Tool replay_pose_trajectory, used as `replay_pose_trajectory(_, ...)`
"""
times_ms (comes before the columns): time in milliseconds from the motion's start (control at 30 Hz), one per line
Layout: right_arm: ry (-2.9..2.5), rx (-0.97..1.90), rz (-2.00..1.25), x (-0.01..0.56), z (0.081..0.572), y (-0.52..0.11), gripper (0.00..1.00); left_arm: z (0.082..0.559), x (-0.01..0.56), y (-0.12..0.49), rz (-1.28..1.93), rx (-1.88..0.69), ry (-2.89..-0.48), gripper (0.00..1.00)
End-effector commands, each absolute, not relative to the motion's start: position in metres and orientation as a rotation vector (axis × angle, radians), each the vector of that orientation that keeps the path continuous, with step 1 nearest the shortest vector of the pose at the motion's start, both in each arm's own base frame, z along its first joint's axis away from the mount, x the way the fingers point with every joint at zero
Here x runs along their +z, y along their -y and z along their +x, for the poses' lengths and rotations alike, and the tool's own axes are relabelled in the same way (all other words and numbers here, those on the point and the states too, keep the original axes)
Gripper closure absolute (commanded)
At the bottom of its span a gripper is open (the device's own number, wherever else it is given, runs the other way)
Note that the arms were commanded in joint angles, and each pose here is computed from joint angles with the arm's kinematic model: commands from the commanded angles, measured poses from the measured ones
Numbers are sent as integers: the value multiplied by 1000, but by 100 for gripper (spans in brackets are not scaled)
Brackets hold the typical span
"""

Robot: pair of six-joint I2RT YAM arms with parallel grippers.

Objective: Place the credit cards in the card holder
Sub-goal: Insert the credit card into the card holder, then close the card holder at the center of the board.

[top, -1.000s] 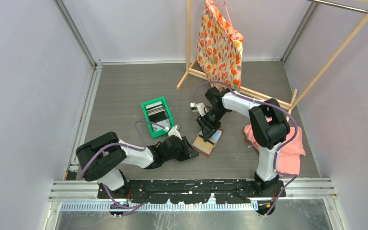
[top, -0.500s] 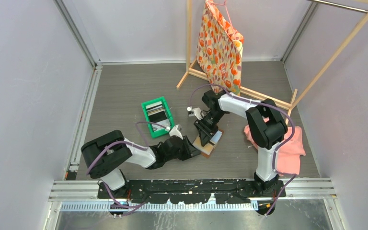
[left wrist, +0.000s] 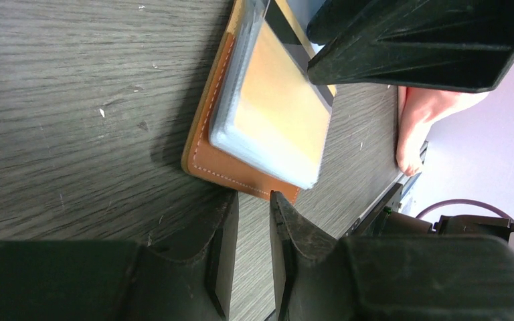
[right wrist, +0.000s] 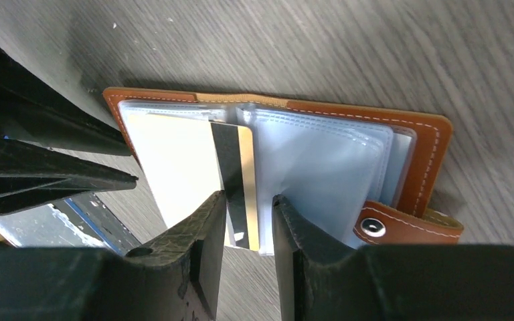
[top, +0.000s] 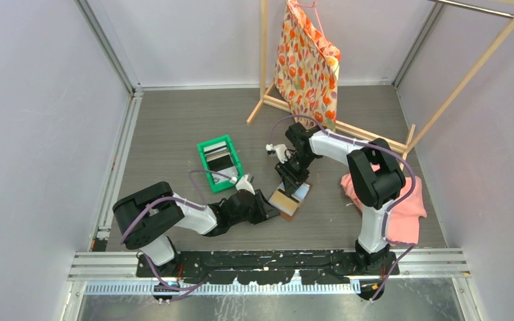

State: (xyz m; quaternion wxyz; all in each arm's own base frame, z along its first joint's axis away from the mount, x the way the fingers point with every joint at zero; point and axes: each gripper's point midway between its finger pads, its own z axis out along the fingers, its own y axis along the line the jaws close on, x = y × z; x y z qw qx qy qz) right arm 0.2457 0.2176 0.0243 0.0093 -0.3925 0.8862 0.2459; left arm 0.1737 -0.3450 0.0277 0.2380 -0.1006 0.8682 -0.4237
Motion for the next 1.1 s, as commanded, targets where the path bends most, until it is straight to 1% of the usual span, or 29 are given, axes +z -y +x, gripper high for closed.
replay_pose_trajectory(0,-2757,827,-1308,26,230,-231,65,173,13,337,-245,-1092,-2412,74)
replay_pose_trajectory(233,-2732,891,-1386,34,212,-246,68,176,13,330,-257,-1081,-2410,74)
replay_pose_trajectory(433,-2715,896,-1412,37,209,-249,68,178,14,326,-261,-1080,-2405,74)
replay_pose_trajectory(533,-2678,845,-1411,49,219,-248,62,176,18,326,-232,-1094,-2400,74)
replay_pose_trajectory(700,-2497,819,-1367,99,241,-238,48,166,32,324,-143,-1140,-2389,71)
replay_pose_trajectory(800,-2421,831,-1305,122,251,-228,46,161,44,320,-88,-1138,-2381,67)
replay_pose_trajectory(867,-2404,783,-1206,128,268,-217,45,160,54,316,-53,-1122,-2376,65)
replay_pose_trajectory(900,-2399,730,-1151,127,280,-209,44,160,65,315,-28,-1128,-2355,64)
replay_pose_trajectory(1000,-2413,561,-1111,111,296,-190,39,158,81,304,25,-1081,-2337,62)
replay_pose_trajectory(1067,-2448,516,-1090,102,303,-186,39,160,91,296,38,-1058,-2305,60)
